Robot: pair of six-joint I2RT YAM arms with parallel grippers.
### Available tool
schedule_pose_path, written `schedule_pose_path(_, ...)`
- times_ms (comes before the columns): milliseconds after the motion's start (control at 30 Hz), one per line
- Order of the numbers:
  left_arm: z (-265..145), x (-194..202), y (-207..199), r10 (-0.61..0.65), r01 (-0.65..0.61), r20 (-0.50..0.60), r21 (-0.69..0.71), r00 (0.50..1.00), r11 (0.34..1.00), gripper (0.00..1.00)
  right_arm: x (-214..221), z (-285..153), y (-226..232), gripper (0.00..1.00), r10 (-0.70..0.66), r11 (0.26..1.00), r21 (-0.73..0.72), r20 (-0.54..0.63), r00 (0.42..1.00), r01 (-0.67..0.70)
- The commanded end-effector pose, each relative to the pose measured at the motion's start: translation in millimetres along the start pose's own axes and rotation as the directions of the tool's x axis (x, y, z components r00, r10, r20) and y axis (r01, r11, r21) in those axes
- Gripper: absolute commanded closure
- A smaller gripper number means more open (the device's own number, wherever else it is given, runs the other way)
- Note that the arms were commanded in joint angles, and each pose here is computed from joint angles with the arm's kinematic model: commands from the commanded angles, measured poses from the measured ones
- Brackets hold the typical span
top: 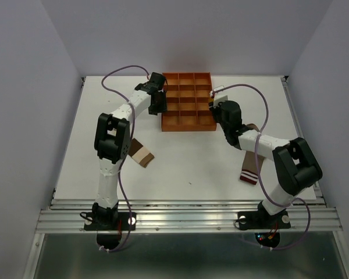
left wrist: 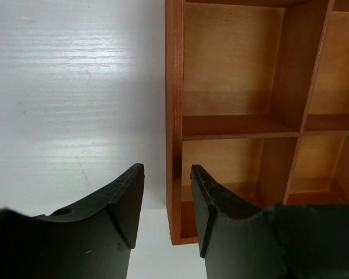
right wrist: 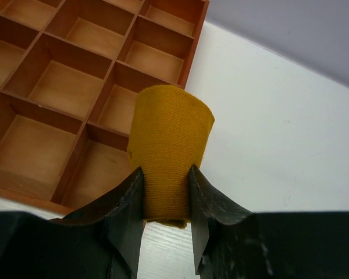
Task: Roll the socks
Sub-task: Place the sock in the storage box.
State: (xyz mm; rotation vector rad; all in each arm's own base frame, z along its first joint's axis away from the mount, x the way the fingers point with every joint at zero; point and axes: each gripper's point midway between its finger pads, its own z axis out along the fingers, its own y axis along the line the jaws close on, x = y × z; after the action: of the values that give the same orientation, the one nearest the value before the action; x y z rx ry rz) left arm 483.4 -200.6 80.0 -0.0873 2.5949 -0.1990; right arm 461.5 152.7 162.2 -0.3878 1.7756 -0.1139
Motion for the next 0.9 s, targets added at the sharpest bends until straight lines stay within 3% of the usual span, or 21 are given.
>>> schedule_pose_path(0,-3.4,-16.9,-6.3,0.031,-0.032,0.044,0.029,0.999,0.999,0.51,-39.4,7.1,-7.5,0.99,0.027,1.0,0.011,0.118,0.993,-0.029)
schedule_pose_path(233,9.0,0.7,-9.6,0.07,-0.071,0.009,0.079,0.997,0.994,0.58,-35.8,13.2,-0.9,0.99,0.019,1.0,-0.012,0.115,0.993,-0.017)
schedule_pose_path(533,17.9,8.6,-11.8,0.096,-0.096,-0.003,0.091,0.995,0.991,0.79,-25.7,14.3,11.8,0.99,-0.004,0.997,-0.073,0.107,0.994,0.012)
schedule_pose_path(867,25.6,7.0,3.9,0.146,-0.146,0.005,-0.001,0.989,0.989,0.91,-13.3,19.5,13.6,0.99,-0.071,0.994,-0.08,0.064,0.995,0.076)
